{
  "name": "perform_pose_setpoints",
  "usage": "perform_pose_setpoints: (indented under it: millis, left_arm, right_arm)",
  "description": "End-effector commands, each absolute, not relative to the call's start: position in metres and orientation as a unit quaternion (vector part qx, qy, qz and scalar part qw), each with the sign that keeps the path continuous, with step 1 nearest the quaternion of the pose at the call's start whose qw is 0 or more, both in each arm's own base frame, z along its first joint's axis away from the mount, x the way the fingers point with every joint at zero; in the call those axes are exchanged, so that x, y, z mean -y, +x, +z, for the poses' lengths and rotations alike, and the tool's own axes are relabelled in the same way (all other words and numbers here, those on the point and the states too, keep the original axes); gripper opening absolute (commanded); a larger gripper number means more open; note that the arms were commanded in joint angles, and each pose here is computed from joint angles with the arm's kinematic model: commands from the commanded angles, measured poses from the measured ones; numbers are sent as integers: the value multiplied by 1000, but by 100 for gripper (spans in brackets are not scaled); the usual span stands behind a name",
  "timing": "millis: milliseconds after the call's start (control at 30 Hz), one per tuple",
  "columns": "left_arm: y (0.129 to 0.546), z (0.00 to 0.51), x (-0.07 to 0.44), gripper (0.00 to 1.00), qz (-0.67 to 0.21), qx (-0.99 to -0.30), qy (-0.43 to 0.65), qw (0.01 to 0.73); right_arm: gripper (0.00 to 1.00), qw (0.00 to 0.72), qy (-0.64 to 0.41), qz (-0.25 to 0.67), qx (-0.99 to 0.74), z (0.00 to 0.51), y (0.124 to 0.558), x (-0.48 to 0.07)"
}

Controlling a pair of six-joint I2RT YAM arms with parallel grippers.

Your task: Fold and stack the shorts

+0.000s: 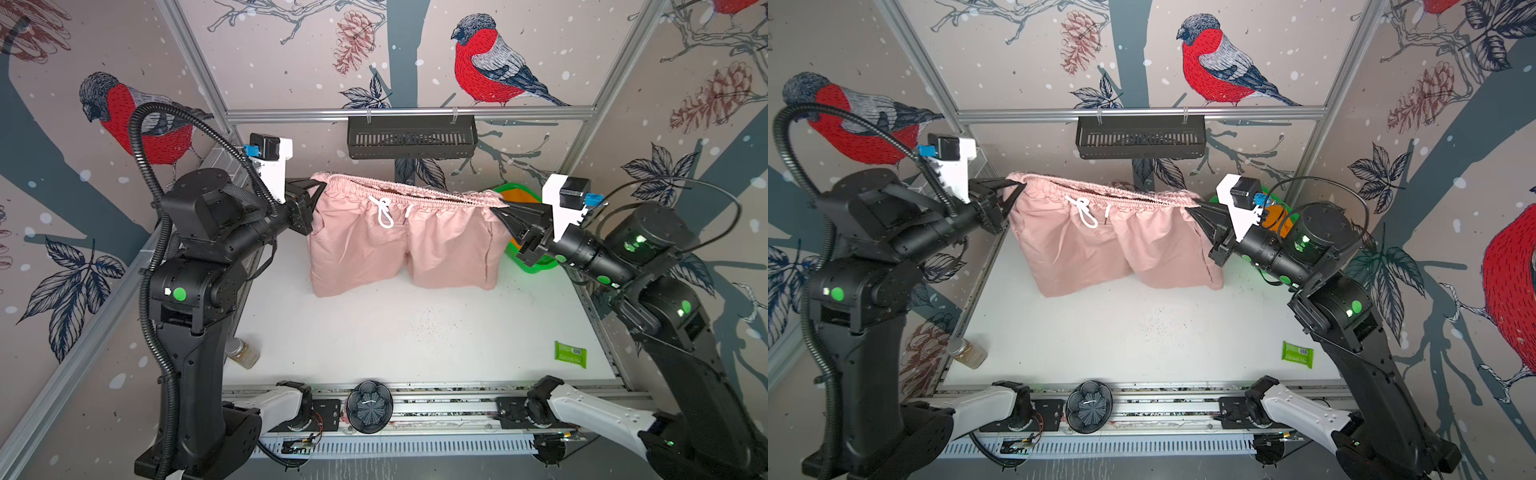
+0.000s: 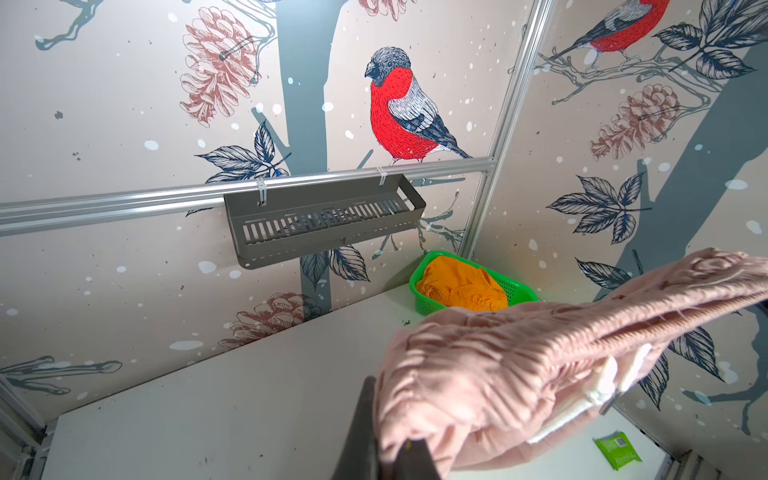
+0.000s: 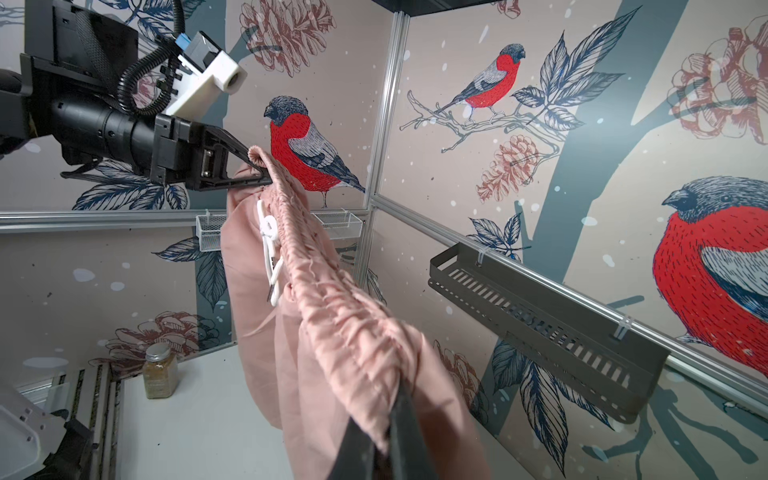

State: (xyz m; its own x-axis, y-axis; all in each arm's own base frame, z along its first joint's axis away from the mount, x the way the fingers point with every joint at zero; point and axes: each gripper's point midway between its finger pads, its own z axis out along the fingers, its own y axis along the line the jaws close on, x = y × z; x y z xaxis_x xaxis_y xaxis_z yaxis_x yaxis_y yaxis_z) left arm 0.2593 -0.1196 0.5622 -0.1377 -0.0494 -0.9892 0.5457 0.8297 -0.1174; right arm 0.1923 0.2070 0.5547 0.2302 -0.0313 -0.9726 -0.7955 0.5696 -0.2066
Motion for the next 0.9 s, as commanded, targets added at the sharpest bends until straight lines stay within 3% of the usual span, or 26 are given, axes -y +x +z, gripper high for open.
perform_pose_setpoints:
  millis: [0,133,333,500,867]
  left_arm:
    - [268,545,108,0,-214,-753,137,608]
    - [309,513,99,0,-173,-785,108,585]
    - [403,447,105,0,-143,-786,112,592]
    - [480,368,98,0,-115,-815,94,560]
    - [615,213,50,0,-59,-853,33,518]
  right_arm:
    - [0,693,-363,251,-570,551,203,-204]
    - [0,679,-354,191,-614,519,251,-210]
    - [0,671,-314,126,-660,454,365,-200]
    - [0,623,-294,162,-706,362,460,-202]
    - [0,563,-263,239,-746,208,596,-249]
